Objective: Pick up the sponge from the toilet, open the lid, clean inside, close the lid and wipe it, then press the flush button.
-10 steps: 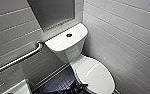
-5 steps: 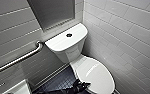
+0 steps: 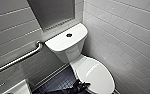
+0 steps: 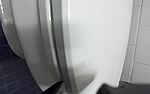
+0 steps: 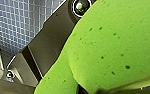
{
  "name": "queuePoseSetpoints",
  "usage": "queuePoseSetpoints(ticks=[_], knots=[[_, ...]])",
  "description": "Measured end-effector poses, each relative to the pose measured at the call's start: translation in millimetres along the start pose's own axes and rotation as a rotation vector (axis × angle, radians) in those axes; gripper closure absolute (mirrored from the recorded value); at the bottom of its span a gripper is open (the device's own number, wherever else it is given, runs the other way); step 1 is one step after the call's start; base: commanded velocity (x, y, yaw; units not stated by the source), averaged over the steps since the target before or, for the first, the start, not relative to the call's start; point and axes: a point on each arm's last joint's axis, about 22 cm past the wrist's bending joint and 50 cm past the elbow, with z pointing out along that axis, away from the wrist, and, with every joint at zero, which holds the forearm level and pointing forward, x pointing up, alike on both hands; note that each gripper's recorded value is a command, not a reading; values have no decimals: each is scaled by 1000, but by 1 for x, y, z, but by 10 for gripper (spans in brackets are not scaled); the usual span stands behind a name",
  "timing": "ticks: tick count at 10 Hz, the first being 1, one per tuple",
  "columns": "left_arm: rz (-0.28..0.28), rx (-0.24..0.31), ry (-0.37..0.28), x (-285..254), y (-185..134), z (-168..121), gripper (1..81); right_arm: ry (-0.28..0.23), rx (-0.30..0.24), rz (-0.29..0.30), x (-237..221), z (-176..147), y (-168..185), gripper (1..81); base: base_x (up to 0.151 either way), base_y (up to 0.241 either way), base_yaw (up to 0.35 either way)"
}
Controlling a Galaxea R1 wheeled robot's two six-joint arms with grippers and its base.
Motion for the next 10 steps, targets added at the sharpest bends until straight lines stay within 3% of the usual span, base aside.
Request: queuePoseSetpoints(ticks=[10], knots=[[-4, 57, 34, 2, -13, 18, 10, 13, 14, -2, 5, 4, -6, 811, 0, 0, 0]])
